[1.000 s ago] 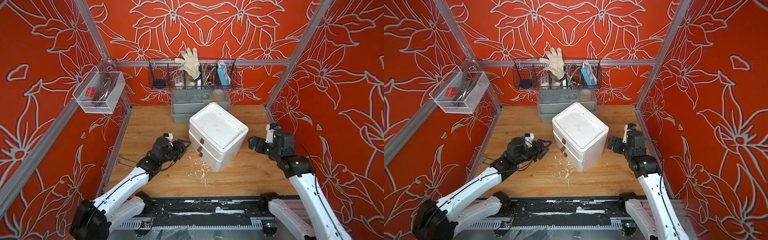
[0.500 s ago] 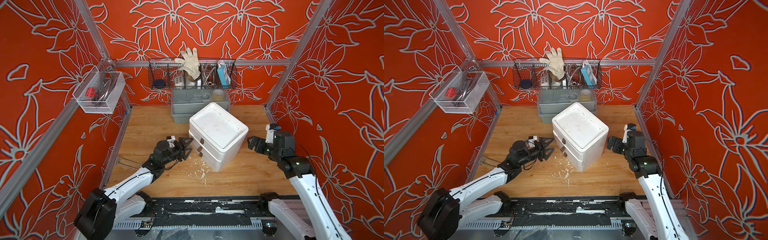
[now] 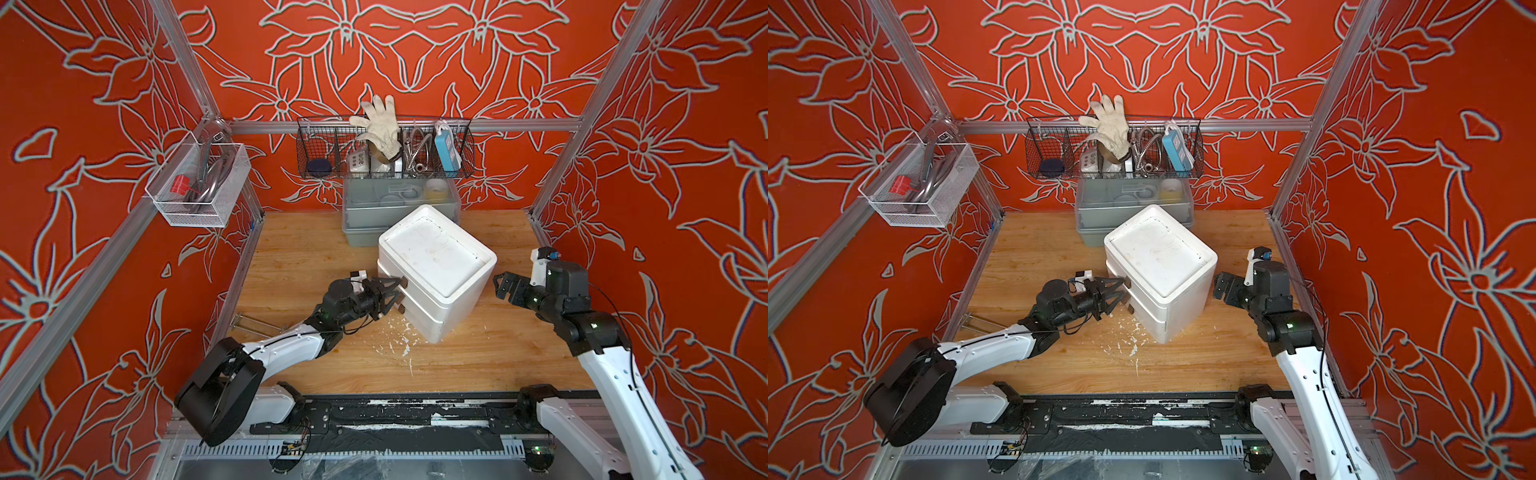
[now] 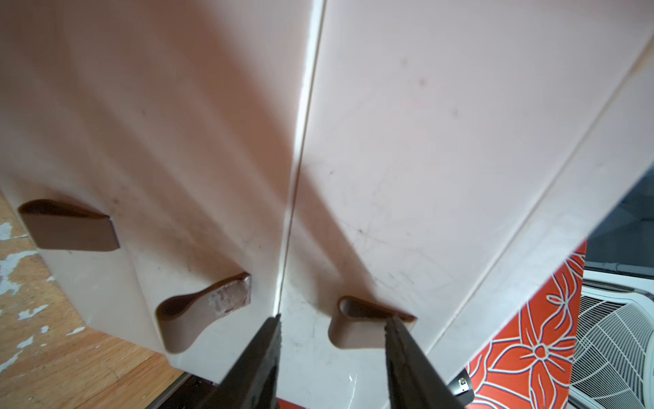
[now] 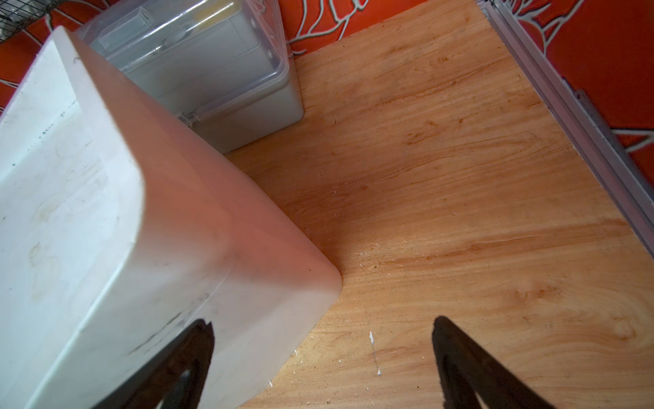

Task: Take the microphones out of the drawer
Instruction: Open the drawer in the storage box.

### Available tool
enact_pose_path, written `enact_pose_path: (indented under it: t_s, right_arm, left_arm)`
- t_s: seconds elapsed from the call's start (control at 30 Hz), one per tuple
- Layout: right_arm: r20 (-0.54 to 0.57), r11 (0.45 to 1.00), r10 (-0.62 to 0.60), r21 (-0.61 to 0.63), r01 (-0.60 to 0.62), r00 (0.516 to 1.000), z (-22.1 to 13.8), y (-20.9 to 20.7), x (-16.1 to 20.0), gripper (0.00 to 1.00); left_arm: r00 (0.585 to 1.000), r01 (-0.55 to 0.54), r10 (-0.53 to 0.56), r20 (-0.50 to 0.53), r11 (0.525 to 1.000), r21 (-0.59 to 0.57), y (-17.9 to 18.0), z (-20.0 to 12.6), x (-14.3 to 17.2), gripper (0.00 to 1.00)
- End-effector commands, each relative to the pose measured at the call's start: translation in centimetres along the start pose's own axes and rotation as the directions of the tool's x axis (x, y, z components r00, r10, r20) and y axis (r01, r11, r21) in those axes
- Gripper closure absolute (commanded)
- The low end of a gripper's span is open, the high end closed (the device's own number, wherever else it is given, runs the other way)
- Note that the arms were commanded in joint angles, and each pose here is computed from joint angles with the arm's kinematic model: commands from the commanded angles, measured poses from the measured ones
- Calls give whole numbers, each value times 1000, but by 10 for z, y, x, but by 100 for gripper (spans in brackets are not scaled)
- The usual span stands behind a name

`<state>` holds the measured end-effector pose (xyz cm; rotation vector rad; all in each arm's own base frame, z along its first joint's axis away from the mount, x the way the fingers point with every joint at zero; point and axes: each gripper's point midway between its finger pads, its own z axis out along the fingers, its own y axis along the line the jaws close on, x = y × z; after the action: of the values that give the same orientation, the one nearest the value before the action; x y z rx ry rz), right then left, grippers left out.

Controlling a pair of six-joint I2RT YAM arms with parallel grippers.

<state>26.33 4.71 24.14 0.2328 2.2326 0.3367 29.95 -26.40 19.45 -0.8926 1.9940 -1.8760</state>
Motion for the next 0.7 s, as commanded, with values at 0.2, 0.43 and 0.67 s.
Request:
enact_pose_path:
  t_s: [0.2,0.43,0.67]
  right_arm:
    - [-5,1000,-8,-7,8,1000,0,2,0,0]
    - [-8,1000,1,-15,-1,1000,1,3,3,0]
    - [-7,1000,-2,-13,2,1000,1,2,4,0]
  left_arm:
    - [998,-54,57,-28,994,96,-28,3,12,60]
    - [997,-73,75,-15,990,120,-30,7,9,67]
    - [998,-65,68,-20,990,123,-26,12,9,100]
